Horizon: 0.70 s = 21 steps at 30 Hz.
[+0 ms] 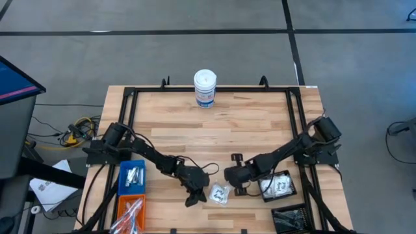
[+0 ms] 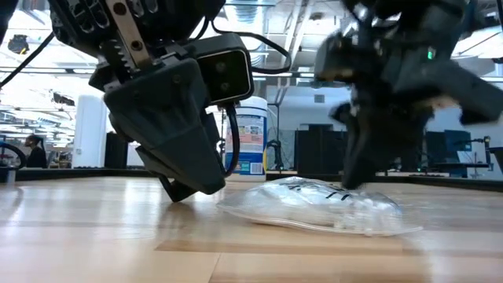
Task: Pick & Place Travel size toiletries
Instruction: Put the white cotton swab pack into the top black bin
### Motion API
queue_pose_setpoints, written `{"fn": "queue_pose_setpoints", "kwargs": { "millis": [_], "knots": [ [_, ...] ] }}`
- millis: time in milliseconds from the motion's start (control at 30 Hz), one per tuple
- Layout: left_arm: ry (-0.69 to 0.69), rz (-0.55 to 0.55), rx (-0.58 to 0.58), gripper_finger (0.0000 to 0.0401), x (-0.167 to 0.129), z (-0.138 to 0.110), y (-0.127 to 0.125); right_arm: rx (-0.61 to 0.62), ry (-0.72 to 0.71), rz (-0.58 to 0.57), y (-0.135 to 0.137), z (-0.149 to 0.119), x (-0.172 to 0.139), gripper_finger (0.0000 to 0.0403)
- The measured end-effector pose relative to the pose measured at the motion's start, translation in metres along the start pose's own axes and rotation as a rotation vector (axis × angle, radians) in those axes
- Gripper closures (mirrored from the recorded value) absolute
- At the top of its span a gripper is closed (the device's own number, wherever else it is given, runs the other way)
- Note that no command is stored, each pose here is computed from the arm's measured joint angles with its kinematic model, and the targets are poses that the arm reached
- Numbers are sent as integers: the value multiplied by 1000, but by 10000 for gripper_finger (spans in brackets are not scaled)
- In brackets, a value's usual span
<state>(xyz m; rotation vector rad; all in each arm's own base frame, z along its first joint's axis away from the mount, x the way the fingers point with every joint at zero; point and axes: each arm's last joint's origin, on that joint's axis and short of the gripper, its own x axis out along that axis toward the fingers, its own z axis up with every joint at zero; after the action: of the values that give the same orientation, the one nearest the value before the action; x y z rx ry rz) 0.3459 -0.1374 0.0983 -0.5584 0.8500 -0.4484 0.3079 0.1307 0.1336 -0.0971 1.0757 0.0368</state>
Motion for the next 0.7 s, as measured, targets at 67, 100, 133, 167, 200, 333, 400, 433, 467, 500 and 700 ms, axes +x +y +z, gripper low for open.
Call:
{"fn": "queue_pose_setpoints", "kwargs": {
  "millis": [67,100,133,167,200,333,400,433,467,500,700],
  "knots": [
    [4,13,-6,400,-1,0,2,-9,-23,-14,3,2,-12,401],
    [12,31,-14,400,-1,0,4,-13,-29,-7,5,2,-16,402],
    [17,52,-20,400,-2,-1,5,-16,-20,-3,8,0,-19,402],
    [21,70,-26,400,-2,-1,7,-18,-3,3,11,-3,-22,402],
    [23,88,-31,400,-3,-1,9,-15,9,12,15,-5,-23,402],
    [22,118,-39,400,-3,-2,11,-26,79,113,29,-15,-27,402],
    [22,120,-39,400,-3,-2,11,-37,93,140,35,-17,-21,402],
    [21,122,-40,400,-3,-2,12,-43,99,143,36,-18,-19,402],
    [21,123,-40,400,-3,-2,12,-49,92,160,36,-17,-16,402],
    [21,123,-44,400,-3,-2,12,-49,68,191,36,-13,-12,402],
    [21,125,-58,400,-2,-2,11,-75,43,312,22,-3,7,403]
  ]
}}
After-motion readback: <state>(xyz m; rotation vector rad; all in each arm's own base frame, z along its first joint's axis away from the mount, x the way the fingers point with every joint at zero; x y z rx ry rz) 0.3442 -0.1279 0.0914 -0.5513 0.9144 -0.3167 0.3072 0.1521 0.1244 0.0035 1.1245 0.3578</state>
